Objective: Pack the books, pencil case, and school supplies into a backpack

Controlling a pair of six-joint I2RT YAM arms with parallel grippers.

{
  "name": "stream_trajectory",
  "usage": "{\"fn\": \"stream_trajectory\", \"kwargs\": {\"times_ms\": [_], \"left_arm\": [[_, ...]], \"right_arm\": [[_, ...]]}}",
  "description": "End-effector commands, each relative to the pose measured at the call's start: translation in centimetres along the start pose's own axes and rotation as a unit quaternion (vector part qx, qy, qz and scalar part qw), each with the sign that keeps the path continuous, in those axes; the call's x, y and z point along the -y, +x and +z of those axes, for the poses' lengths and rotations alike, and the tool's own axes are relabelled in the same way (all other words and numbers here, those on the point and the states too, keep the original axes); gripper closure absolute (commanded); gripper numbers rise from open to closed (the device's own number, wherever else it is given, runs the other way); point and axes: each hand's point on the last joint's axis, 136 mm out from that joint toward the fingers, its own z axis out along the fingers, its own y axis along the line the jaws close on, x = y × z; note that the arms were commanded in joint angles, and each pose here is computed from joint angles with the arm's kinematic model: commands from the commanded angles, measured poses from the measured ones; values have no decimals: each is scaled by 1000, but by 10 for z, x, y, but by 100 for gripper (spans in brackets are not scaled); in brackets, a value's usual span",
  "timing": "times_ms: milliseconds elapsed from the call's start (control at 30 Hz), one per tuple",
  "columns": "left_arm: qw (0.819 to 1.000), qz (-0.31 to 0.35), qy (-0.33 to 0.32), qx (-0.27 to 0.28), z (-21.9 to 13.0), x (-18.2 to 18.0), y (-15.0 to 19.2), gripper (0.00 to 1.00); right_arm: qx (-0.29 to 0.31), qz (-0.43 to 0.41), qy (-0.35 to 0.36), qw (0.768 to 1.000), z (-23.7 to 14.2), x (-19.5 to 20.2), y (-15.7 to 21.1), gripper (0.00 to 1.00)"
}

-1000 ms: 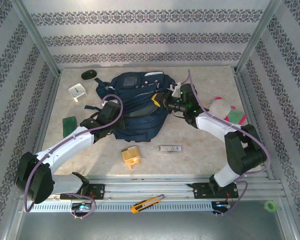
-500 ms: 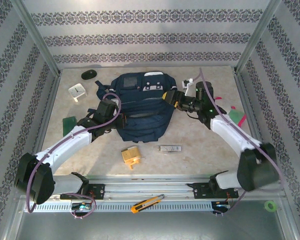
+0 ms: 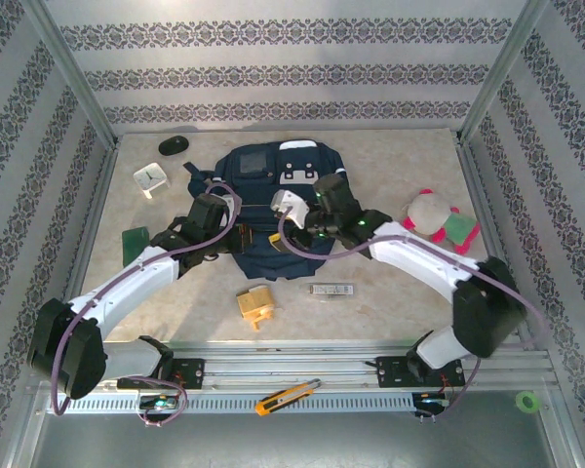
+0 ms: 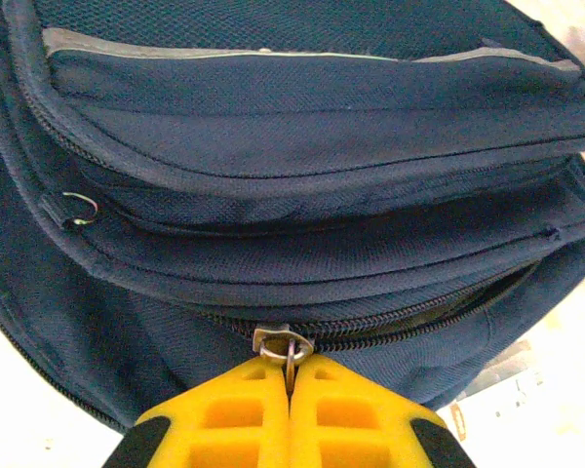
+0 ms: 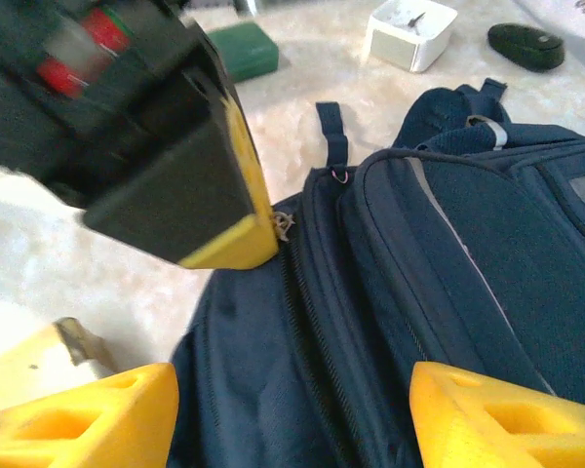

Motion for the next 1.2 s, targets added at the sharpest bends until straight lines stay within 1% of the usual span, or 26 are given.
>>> {"fn": "stream_trajectory", "kwargs": {"times_ms": [0,100,133,167,233,267,333,367,467,600,667,767,1033,1167], "left_arm": [[998,20,51,38,-13,20,-18,100],[997,26,57,41,-15,23,-20,100],[997,27,58,40,-14,23,-19,100],[997,27,57,39,-14,22,-19,100],[998,25,39,39,-13,15,-19,100],[999,22,21,38,-13,7,-19,100],[999,14,-9,38,-14,-9,-20,100],[999,9,-23,39,-15,-18,-21,100],[998,3,-52,41,-17,-41,-25,100],[996,5,-74,42,-16,-64,-32,100],[996,12,-79,44,-15,-70,-40,100],[994,24,-100,49,-10,-82,-52,100],[986,1,-151,67,8,-134,-76,100],[983,-17,-161,87,19,-158,-89,100]], "right_arm": [[14,-109,-4,994,18,6,-13,37],[12,-127,-15,992,35,8,-4,39],[5,-131,-15,991,39,10,1,41],[-2,-137,-12,991,42,13,4,45],[-11,-148,-3,989,44,17,9,63],[-8,-151,1,988,41,19,7,74],[16,-155,-10,988,29,17,-2,94],[41,-159,-27,986,18,15,-9,100],[95,-155,-61,981,-9,15,-25,100],[131,-176,-86,972,-37,20,-34,100],[150,-185,-100,966,-48,21,-39,100],[168,-195,-112,960,-62,25,-46,100],[204,-207,-106,951,-92,46,-65,100],[220,-209,-106,947,-104,55,-75,100]]}}
